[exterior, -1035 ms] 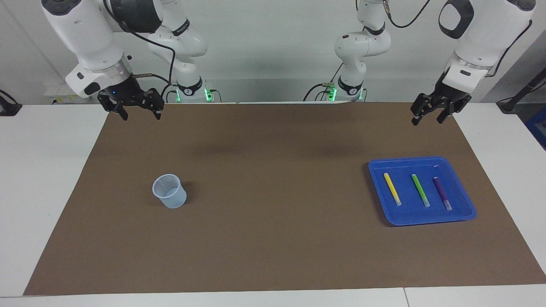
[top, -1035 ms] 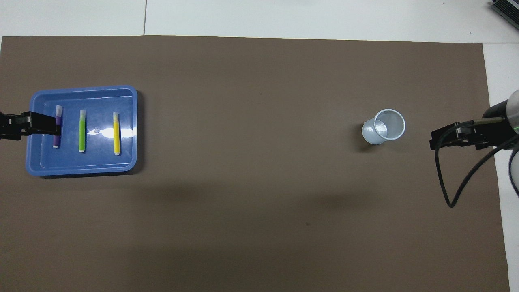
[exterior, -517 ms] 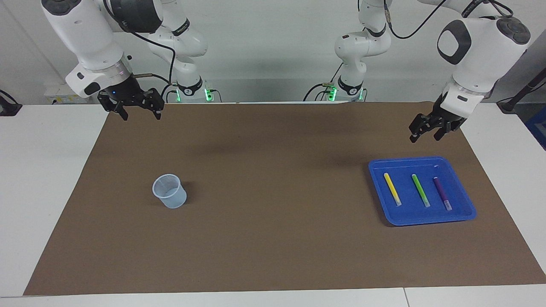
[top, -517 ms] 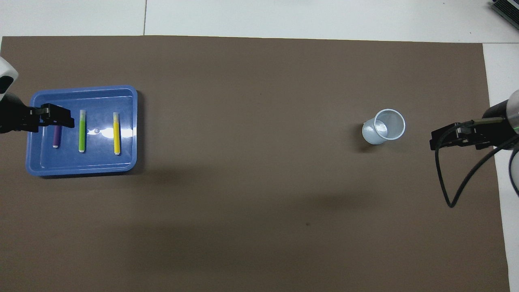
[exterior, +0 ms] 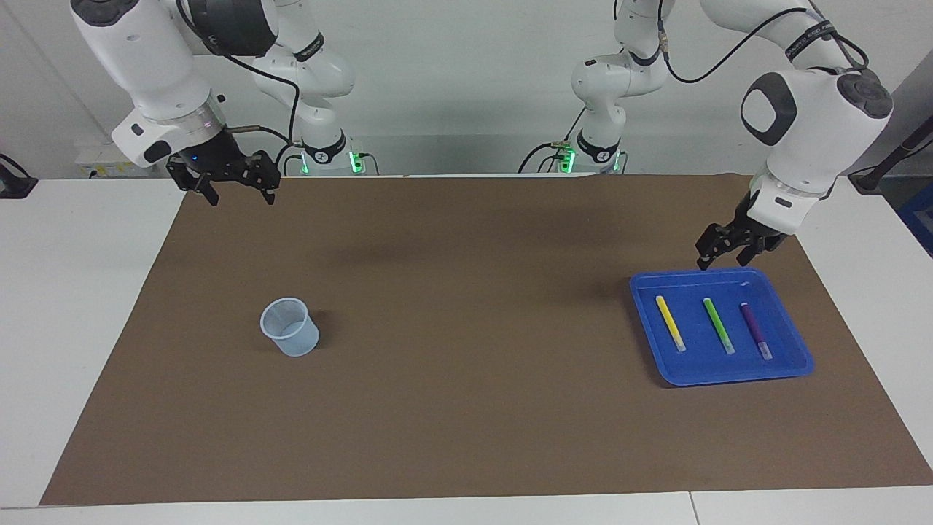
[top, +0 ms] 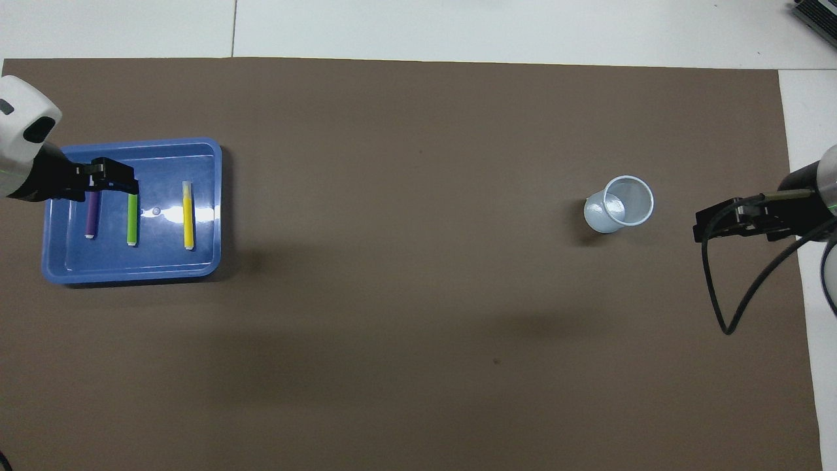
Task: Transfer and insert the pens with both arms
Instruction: 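Move the left gripper over the yellow pen in the blue tray, then grasp the yellow pen with the left gripper and lift it, then carry the yellow pen toward the right gripper while the right gripper approaches, then close the right gripper on the yellow pen's free end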
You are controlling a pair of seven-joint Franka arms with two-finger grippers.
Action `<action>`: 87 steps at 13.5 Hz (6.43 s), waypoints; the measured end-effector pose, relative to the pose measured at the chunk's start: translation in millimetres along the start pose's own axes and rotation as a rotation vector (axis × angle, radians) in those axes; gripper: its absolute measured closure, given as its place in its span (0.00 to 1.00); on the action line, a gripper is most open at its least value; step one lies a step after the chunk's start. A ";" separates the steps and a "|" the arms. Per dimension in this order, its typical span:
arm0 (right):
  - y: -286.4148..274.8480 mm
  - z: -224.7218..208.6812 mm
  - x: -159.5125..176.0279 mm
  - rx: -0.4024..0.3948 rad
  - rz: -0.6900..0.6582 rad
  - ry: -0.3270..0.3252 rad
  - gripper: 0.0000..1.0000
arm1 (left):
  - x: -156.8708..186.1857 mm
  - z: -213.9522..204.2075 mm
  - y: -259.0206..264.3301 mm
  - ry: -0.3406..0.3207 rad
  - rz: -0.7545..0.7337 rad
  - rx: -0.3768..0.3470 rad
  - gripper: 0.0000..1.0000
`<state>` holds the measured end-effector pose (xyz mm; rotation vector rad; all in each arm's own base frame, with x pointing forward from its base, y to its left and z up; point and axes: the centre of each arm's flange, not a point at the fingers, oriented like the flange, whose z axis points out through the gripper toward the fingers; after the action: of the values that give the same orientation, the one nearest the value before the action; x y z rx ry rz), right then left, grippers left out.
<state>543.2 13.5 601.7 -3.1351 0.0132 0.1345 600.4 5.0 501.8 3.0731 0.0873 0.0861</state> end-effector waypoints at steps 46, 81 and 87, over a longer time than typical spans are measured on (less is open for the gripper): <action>13.8 6.9 -26.5 0.001 -0.108 0.002 0.00 | 3.6 194.8 -10.2 0.002 0.018 -0.012 0.83; -260.9 122.0 -25.0 0.609 0.136 0.198 0.00 | -42.3 98.3 240.2 -0.517 -1.059 -0.326 0.83; -282.4 134.5 -19.5 0.609 0.129 0.207 0.04 | -61.0 99.3 286.5 -0.560 -1.142 -0.354 0.83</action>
<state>514.7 296.6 470.3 -2.5229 0.2129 -0.1655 561.1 -290.4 418.9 2.1532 1.4967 -0.6954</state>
